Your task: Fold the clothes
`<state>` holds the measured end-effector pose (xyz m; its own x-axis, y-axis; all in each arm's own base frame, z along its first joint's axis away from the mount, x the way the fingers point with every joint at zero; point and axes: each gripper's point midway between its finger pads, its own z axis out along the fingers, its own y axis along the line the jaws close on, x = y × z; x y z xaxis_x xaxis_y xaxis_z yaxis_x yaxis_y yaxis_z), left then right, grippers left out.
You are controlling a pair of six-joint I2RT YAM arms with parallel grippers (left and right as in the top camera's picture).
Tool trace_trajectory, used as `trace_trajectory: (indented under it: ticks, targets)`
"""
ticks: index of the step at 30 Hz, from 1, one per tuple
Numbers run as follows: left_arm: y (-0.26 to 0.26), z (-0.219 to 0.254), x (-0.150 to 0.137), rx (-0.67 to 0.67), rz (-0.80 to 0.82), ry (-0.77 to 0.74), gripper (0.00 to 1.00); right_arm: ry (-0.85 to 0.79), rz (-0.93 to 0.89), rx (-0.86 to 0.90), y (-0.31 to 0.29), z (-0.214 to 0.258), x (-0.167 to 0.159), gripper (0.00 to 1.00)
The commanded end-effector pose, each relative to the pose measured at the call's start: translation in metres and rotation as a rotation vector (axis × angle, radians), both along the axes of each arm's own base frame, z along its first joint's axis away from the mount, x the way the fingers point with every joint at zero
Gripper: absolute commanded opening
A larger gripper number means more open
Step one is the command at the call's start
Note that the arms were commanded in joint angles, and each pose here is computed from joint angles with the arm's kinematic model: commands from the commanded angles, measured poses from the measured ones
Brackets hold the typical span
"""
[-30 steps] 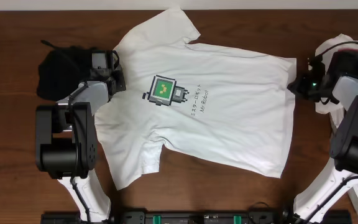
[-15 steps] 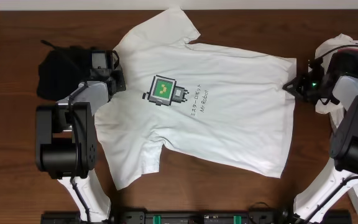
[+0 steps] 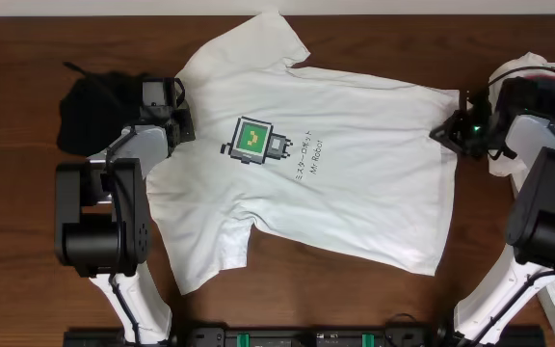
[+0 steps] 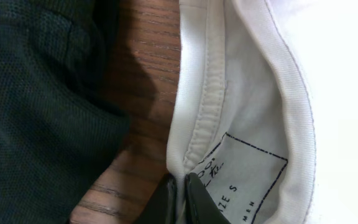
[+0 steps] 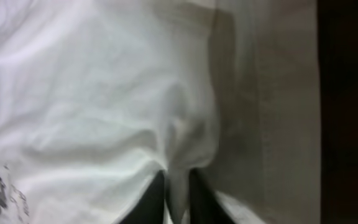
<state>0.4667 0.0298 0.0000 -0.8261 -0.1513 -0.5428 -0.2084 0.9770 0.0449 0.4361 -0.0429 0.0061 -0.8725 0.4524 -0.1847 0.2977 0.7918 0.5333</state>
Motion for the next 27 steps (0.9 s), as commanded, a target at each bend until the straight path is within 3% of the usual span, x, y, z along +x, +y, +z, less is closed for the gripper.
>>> trace_trajectory:
  ticks: [1, 27]
  targets:
    - [0.011, -0.021, -0.015, 0.03, 0.028, 0.073, 0.06, 0.004, 0.0, -0.005, 0.002, -0.001, 0.001, 0.01]
    - [0.021, -0.019, -0.016, 0.078, 0.052, 0.074, 0.06, -0.033, 0.071, -0.085, -0.028, -0.004, -0.008, 0.01]
